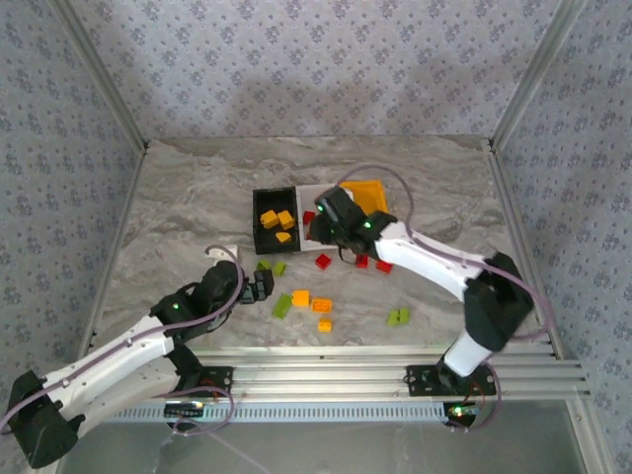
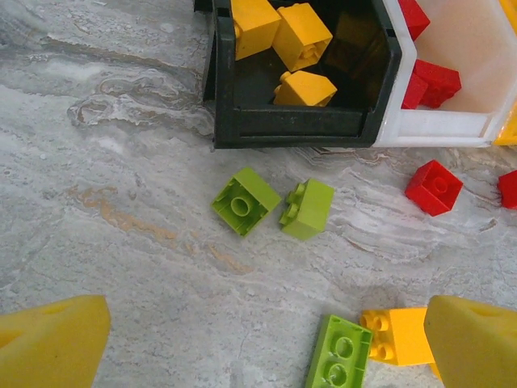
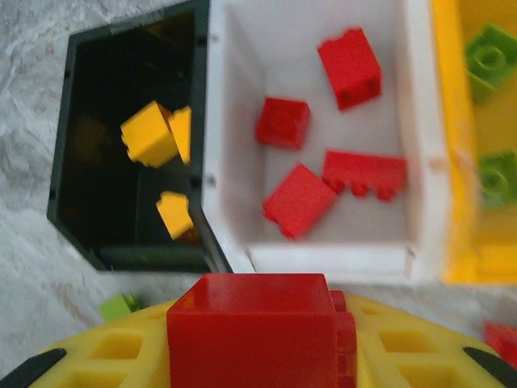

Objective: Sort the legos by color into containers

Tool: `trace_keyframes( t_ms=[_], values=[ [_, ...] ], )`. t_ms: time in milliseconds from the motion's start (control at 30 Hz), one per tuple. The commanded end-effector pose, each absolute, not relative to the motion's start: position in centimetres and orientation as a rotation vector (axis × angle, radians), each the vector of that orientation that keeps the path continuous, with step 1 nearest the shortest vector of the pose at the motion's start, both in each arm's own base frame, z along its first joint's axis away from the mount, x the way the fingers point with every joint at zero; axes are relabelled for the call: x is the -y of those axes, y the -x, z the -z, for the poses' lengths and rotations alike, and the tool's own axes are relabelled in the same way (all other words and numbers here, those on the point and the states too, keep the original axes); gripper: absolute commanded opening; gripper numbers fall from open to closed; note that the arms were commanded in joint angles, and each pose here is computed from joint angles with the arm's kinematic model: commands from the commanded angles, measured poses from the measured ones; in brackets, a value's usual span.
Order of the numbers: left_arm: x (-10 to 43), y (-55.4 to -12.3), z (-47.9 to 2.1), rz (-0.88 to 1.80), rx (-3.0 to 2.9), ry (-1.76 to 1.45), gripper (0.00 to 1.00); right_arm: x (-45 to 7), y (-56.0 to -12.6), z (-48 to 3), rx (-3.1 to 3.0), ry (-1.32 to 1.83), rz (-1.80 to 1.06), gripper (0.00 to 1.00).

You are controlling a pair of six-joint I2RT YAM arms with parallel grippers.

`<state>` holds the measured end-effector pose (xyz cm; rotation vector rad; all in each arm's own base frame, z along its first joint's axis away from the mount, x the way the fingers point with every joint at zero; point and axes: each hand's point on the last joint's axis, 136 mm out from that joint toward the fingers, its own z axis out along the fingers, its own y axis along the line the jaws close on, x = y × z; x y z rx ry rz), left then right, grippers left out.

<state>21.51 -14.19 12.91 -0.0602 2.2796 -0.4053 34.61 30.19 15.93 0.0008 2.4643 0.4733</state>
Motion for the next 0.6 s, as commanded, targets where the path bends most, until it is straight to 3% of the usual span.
trace_keyframes(
  t_ms=[0, 200, 400, 567],
  values=[
    [13.1, -21.3, -12.9, 0.401, -2.263, 0.113, 1.0, -30.3, -37.2, -14.1, -2.512, 0.007, -0.361, 0.35],
    [12.7, -20.6, -13.1, 0.462, -2.241, 0.138, 1.0, -30.9, -41.3, -12.8, -2.515, -0.094, -0.293, 0.37],
    [12.2, -20.0, -13.0, 0.455, -2.253, 0.118, 1.0, -31.6, -42.7, -12.5, -2.534, -0.154, -0.336, 0.6],
    [11.9, -19.9, -13.2, 0.453, -2.255, 0.121, 1.0, -31.3, -41.9, -14.9, -2.487, -0.14, -0.349, 0.66]
  ],
)
